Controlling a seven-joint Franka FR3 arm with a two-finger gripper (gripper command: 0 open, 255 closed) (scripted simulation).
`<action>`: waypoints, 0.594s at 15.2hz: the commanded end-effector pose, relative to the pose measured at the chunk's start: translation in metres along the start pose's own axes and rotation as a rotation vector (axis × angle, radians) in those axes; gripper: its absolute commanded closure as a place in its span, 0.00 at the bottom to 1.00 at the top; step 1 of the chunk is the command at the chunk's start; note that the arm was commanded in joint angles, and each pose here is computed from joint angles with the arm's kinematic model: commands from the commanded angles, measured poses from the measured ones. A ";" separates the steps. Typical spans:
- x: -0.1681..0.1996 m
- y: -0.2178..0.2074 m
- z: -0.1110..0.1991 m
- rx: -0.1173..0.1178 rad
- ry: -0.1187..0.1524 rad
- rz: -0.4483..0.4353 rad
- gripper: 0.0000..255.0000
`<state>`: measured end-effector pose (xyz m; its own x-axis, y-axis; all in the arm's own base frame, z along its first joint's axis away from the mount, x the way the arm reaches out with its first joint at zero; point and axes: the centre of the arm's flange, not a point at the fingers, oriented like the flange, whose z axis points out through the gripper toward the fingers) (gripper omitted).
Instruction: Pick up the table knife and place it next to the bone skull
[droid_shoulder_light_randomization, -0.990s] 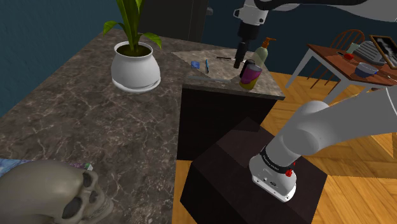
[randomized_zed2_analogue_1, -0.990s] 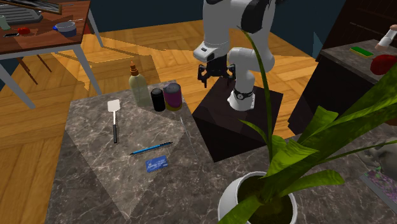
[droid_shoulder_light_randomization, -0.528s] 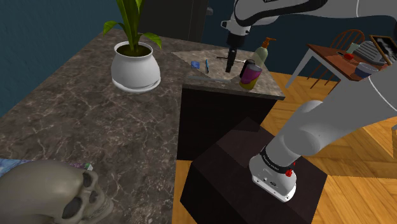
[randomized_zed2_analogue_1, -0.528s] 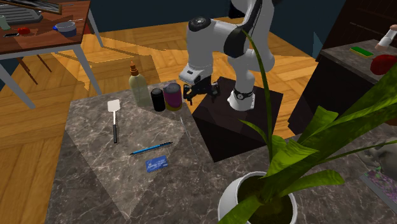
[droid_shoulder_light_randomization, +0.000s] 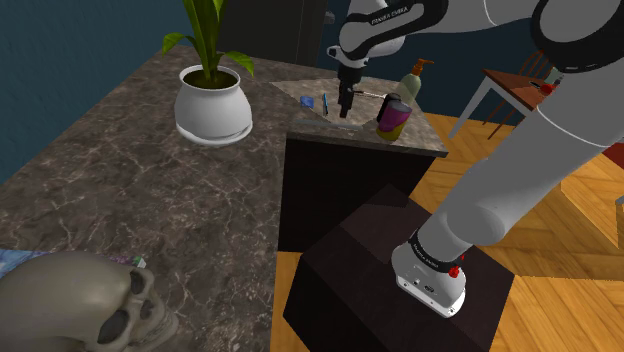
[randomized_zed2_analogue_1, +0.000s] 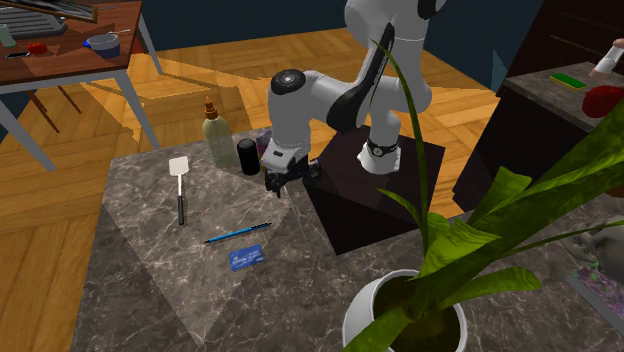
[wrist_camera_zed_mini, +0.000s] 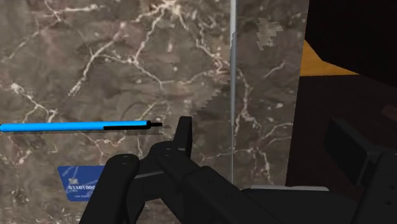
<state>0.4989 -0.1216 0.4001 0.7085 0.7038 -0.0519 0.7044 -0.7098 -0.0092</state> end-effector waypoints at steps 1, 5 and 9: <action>0.007 0.008 0.012 -0.008 0.000 -0.038 0.00; 0.007 0.008 0.033 -0.008 0.000 -0.038 0.00; 0.007 0.008 0.052 -0.008 0.000 -0.038 0.00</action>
<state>0.5083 -0.1246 0.3517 0.6810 0.7304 -0.0524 0.7313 -0.6820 -0.0036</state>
